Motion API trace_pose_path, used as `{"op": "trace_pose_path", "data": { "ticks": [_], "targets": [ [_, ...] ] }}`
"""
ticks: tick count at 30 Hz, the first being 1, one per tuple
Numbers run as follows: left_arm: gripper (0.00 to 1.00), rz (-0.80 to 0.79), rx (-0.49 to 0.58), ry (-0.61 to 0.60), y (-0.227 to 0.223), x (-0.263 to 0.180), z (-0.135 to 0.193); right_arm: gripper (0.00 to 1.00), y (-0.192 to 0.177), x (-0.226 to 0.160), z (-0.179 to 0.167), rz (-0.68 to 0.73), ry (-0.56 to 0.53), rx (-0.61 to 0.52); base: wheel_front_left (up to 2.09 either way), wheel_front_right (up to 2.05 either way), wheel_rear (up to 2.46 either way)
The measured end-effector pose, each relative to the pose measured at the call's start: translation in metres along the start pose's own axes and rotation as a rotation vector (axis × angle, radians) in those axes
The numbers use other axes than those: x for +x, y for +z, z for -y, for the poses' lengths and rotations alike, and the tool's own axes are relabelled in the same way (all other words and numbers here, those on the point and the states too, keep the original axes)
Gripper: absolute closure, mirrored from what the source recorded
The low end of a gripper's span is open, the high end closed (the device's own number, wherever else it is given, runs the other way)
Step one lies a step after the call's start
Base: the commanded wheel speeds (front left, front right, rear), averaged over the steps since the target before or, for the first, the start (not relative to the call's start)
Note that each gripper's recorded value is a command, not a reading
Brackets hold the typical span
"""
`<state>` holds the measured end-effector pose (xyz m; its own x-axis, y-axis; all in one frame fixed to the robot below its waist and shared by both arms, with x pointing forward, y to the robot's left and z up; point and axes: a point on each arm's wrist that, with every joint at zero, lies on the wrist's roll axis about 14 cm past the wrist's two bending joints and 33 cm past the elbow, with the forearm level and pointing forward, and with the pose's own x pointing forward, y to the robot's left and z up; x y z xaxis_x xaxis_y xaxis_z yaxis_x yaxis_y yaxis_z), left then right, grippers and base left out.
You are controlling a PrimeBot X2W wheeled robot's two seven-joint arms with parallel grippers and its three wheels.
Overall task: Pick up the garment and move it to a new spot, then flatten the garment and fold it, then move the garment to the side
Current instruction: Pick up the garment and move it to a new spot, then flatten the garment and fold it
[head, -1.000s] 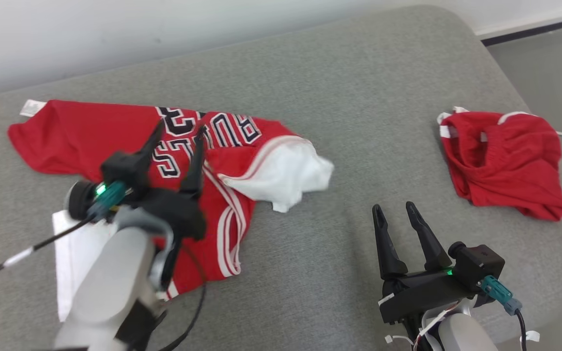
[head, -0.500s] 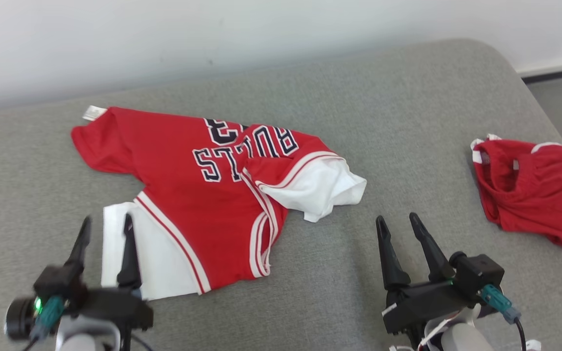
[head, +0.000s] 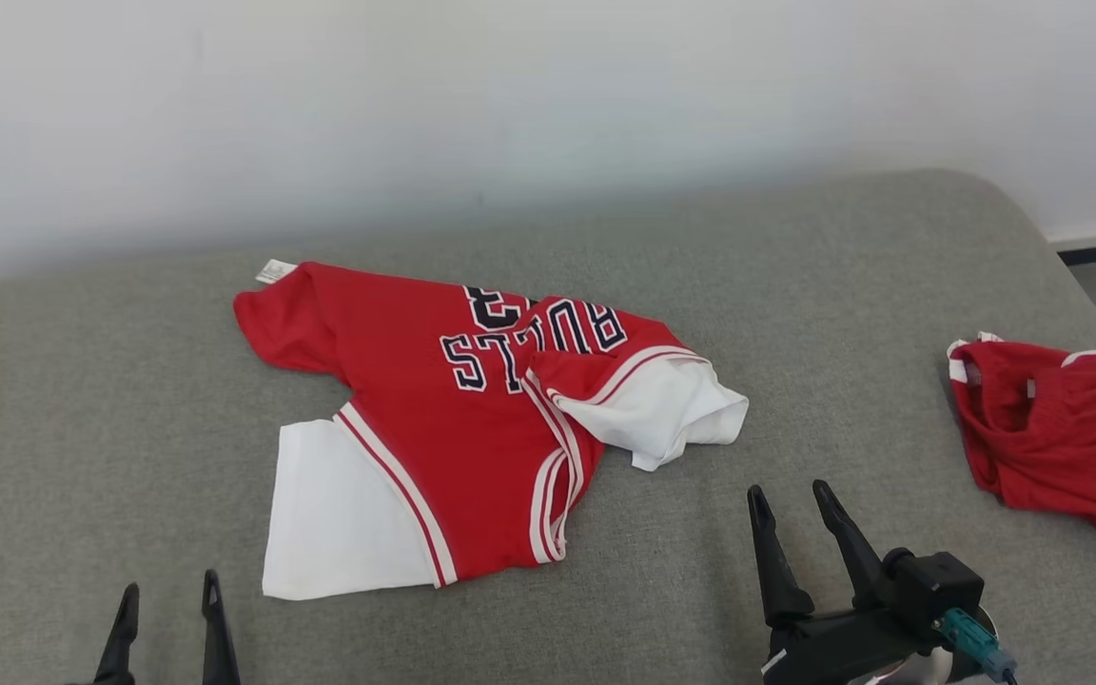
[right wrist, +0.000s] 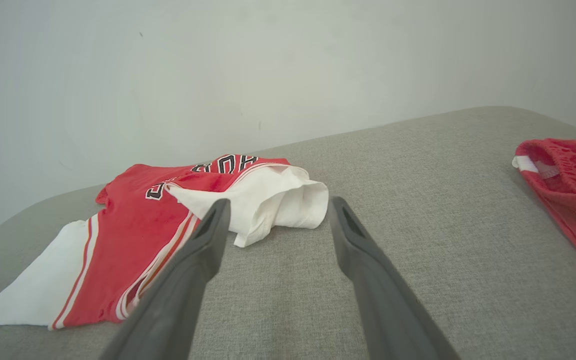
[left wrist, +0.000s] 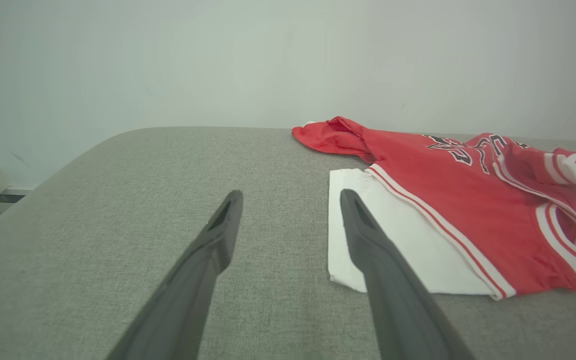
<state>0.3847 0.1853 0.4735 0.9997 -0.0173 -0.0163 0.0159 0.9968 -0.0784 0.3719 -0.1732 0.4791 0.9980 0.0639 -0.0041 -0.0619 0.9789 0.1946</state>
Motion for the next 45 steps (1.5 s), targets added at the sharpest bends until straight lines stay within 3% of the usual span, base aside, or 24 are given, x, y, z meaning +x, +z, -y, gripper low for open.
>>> {"op": "trace_pose_path", "data": {
  "ticks": [12,45],
  "targets": [
    [0.00,-0.010,0.021,0.020,-0.002,-0.025,-0.006,0.00,0.003,-0.012,0.003,0.010,-0.011,-0.008,0.00,0.00,0.00],
    [0.00,-0.052,-0.031,-0.002,-0.018,-0.011,0.007,0.00,-0.018,0.008,-0.001,-0.052,0.005,-0.003,0.00,0.00,0.00]
  ]
}}
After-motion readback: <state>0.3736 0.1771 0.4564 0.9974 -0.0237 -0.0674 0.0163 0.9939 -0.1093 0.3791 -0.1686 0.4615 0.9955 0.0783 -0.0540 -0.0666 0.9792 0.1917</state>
